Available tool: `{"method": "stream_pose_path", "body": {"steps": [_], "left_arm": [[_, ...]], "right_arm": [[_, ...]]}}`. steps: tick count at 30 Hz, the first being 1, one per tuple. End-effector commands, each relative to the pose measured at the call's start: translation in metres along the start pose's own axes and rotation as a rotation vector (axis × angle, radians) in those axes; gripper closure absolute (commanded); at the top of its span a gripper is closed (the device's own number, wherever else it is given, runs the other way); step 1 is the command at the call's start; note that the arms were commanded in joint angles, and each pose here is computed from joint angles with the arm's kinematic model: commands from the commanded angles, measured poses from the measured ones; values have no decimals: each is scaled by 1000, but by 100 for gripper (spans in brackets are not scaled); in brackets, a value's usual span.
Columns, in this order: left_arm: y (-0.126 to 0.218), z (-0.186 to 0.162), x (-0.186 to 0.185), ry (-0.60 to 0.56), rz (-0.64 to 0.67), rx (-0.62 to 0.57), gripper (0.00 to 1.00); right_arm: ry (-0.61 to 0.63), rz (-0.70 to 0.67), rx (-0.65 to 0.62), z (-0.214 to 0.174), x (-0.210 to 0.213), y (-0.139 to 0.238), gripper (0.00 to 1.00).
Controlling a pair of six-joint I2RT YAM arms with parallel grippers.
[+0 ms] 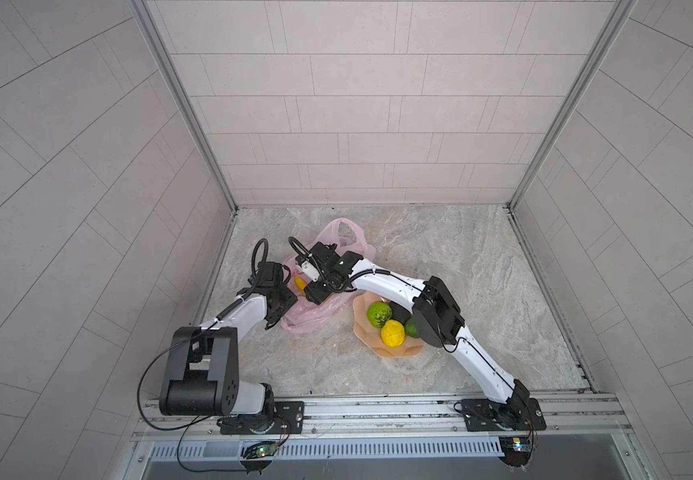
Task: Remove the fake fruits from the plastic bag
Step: 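Reach the right gripper into the bag and grasp the yellow banana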
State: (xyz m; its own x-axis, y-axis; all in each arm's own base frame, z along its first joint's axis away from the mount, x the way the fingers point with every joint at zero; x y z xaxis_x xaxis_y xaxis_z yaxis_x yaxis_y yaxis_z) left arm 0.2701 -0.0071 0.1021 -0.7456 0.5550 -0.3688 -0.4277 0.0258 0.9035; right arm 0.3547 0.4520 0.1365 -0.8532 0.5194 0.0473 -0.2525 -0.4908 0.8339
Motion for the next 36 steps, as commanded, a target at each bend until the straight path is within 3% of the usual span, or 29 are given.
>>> {"method": "stream_pose_path", "body": {"steps": [1,14,24,30,36], "left_arm": [[-3,-1,6,-6,17,7,51],[-2,0,2,-26,-14,2,50],[-5,1,4,-45,7,-10,50],[-4,2,4,-51,10,-19,49],[-3,2,5,-54,11,-20,49]], "right_arm": [[-13,-34,-4,6,1,-5,37],[6,-62,47,-4,-1,-26,40],[34,-107,63,1,-1,-16,65],[48,-115,24,14,0,9,72],[47,-109,21,14,0,5,75]]}}
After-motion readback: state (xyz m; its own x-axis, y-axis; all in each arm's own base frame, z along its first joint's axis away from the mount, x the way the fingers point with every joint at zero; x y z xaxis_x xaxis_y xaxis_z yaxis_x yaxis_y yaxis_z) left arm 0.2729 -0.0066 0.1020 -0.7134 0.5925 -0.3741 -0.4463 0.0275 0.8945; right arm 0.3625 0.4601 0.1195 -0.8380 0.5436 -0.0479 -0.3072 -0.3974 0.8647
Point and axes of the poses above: each gripper's point midway between its finger pads, its own y axis back along the fingers, its own x axis along the line the jaws close on, z = x × y, the point moved 8 cm from there along y, back along the fingers, and after that the axes turned 9 degrees about y, right-handed, at the moved point
